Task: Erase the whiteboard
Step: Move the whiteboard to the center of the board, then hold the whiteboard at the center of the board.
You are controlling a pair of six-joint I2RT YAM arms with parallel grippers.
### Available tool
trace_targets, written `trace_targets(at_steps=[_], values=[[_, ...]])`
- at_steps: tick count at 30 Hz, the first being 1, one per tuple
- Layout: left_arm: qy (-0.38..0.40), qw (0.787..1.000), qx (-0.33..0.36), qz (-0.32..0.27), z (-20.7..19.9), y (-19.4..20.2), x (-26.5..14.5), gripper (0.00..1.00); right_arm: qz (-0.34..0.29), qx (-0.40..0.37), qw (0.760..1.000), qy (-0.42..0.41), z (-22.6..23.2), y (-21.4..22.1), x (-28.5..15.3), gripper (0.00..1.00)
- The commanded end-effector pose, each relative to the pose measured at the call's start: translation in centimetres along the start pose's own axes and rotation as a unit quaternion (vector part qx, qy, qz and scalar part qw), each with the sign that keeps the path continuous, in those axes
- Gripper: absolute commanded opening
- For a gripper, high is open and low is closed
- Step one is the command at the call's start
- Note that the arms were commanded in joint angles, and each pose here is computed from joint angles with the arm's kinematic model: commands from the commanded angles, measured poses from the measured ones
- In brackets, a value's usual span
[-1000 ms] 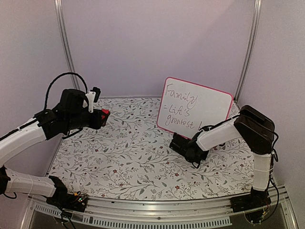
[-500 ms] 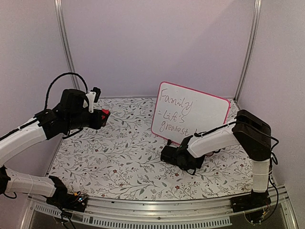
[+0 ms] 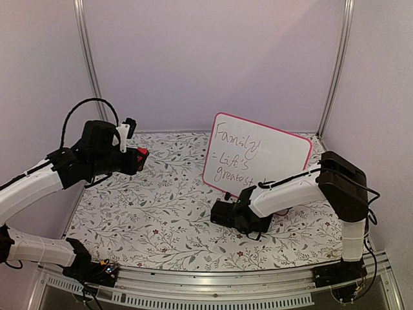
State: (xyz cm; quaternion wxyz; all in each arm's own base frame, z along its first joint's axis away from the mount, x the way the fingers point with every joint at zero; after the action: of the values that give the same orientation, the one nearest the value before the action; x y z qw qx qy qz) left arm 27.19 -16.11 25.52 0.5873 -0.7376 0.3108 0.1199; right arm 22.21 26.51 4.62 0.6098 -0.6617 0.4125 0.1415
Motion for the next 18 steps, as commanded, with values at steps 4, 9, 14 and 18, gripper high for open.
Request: trace_targets(at_steps=[4, 9, 14, 18], values=[[0.005, 1.0, -0.003, -0.011, -0.2, -1.2, -0.2, 0.2, -0.015, -0.024, 0.984, -0.174, 5.2, -4.5, -7.8, 0.71], [0.029, 1.0, 0.003, -0.004, -1.3, -1.7, -0.2, 0.2, -0.091, -0.081, 0.935, -0.334, 6.6, -10.3, -14.8, 0.84], [0.07, 0.997, 0.019, -0.017, -3.5, -3.6, -0.6, 0.21, -0.164, -0.124, 0.895, -0.396, 2.8, -16.6, -19.0, 0.88], [0.121, 0.991, 0.043, -0.025, -6.1, -4.6, -0.4, 0.22, -0.213, -0.121, 0.876, -0.416, -2.9, -20.8, -19.9, 0.91]])
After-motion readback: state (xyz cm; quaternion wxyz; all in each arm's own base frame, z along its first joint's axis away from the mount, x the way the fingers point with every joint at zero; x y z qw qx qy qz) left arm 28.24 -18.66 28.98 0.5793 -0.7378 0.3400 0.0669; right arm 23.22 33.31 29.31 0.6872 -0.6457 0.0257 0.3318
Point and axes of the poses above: each gripper's point midway between its finger pads, its own x axis out along the fingers, its own z axis along the line the jaws close on, y = z × x, the point moved 4 cm from there along -x, back along the fingers, and after that the axes turned 13 degrees about -x, right-handed, at the moved point
